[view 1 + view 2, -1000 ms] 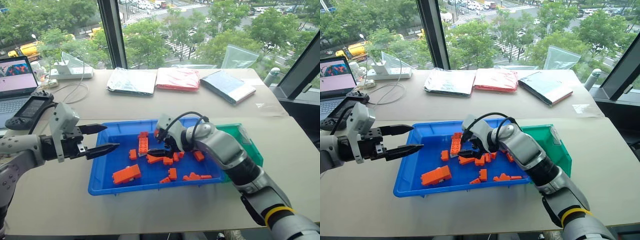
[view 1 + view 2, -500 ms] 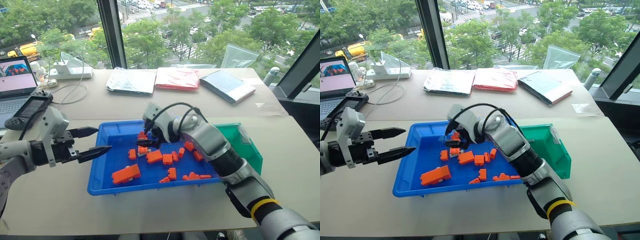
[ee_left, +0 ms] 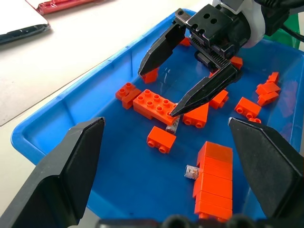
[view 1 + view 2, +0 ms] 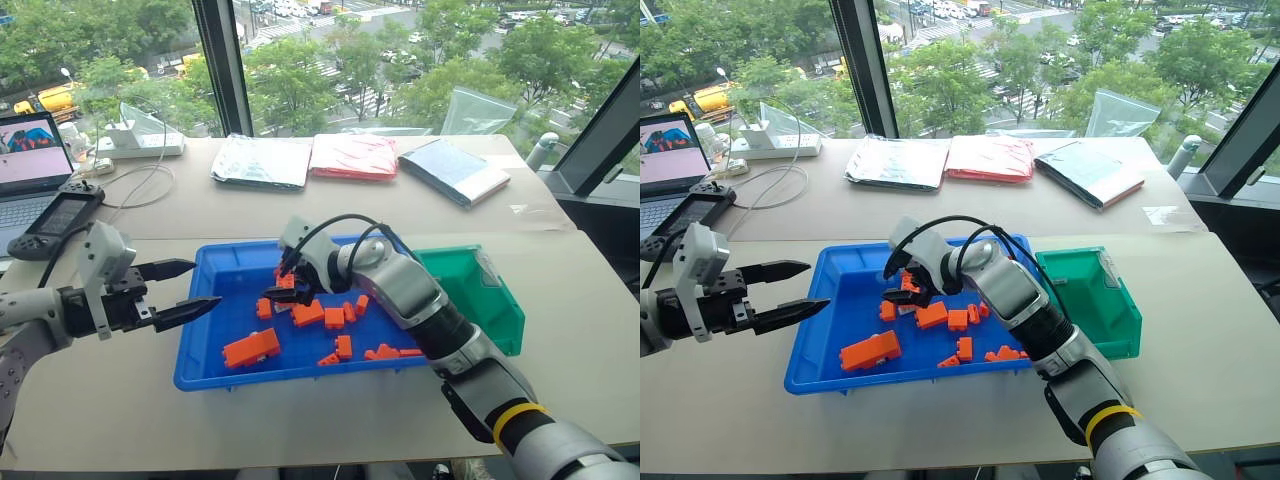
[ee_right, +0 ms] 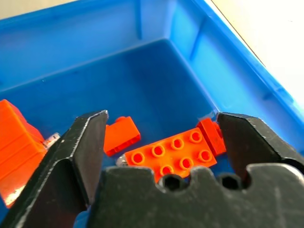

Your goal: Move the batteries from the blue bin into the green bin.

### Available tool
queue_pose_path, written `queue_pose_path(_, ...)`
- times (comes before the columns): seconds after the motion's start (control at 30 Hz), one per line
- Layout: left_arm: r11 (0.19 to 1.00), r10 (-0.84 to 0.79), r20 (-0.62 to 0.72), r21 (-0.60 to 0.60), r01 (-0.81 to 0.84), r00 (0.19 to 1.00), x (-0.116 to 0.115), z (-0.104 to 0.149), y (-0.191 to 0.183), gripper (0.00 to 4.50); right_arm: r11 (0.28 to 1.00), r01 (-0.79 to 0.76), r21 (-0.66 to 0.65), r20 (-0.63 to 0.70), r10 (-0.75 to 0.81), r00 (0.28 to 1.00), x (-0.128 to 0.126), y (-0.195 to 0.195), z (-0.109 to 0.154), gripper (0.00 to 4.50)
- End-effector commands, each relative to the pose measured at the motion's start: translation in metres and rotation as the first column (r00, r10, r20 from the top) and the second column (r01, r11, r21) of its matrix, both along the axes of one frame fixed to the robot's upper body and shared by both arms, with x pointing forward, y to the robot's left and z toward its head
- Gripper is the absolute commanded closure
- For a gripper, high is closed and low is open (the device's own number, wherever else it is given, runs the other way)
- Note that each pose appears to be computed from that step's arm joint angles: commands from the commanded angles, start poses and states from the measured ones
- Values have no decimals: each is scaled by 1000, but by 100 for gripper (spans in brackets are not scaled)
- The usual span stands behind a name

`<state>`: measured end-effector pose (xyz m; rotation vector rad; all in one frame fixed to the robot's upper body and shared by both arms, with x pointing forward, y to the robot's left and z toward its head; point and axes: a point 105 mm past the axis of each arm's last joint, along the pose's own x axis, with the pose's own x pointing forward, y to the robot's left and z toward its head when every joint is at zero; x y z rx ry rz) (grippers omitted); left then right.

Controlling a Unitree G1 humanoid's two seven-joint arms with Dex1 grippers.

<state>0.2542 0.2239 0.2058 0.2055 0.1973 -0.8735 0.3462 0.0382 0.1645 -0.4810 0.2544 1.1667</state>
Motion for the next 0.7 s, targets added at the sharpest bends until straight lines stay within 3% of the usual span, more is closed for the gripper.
queue_pose_path(0.03,1000,-2,44,7,2,999,-2,6,4,0,999,-16,46,49,13,999,-1,3,14,23)
queue_pose_path(0.47,1000,-16,47,10,16,999,-1,3,4,0,993,108,36,3,-108,994,14,-4,-13,23)
queue_pose_path(0.6,1000,-19,46,14,18,999,-1,2,4,0,971,202,131,-9,-203,979,18,-11,11,23)
queue_pose_path(0.7,1000,-21,45,14,20,999,-1,2,5,0,962,196,188,10,-201,979,5,-8,38,23)
